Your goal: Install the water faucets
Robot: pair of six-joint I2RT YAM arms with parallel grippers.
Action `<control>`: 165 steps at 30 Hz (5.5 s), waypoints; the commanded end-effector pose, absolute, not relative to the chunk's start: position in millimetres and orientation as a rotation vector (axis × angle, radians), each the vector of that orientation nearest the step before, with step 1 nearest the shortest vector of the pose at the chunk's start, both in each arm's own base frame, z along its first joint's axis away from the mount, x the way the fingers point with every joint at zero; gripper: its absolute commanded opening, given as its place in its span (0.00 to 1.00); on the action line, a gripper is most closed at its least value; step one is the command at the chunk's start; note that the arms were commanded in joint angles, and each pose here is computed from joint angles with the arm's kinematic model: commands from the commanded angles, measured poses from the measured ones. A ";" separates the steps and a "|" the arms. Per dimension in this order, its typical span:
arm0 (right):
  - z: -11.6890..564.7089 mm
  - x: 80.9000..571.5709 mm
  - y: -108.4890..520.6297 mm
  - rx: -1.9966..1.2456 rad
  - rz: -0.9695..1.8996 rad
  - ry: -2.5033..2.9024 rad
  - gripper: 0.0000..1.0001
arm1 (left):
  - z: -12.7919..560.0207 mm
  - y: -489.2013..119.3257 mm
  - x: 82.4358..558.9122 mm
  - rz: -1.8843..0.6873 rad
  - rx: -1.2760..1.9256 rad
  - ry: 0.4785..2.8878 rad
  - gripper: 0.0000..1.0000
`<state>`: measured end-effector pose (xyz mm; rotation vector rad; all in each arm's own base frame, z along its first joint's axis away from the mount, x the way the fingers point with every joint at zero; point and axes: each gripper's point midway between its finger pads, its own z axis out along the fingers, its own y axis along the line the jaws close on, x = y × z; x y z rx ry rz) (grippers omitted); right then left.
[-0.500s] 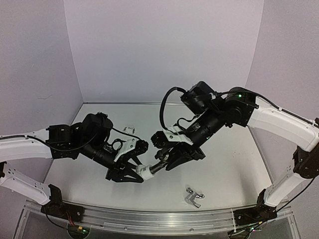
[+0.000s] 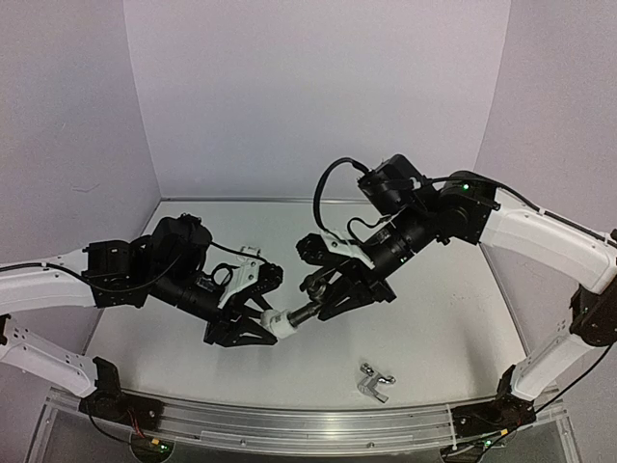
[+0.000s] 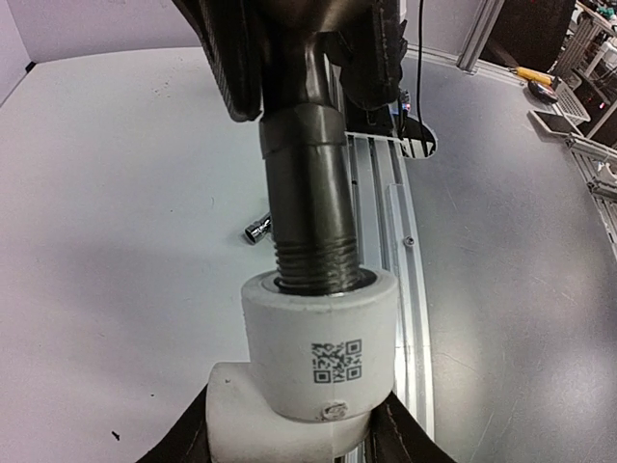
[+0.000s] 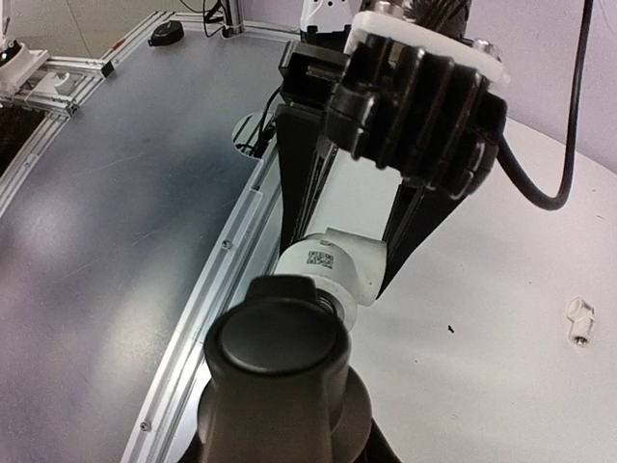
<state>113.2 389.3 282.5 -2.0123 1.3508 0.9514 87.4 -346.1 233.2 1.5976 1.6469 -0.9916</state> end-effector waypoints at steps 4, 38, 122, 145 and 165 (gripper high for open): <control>298.9 110.8 391.6 -1.925 1.042 1.368 0.00 | 281.1 -354.0 103.0 -0.938 1.496 1.467 0.00; 267.1 153.7 404.9 -1.651 1.254 1.848 0.00 | 275.8 -352.3 142.2 -0.543 1.426 1.436 0.00; 267.3 256.7 410.1 -0.875 1.703 2.141 0.00 | 285.3 -344.0 188.1 0.155 1.189 1.263 0.30; 291.3 273.4 392.1 -0.877 1.722 2.032 0.00 | 286.8 -327.3 190.1 -0.083 1.107 1.442 0.76; 369.5 247.1 346.4 -1.395 1.197 1.447 0.00 | 339.8 -318.6 174.5 -1.157 0.591 1.897 1.00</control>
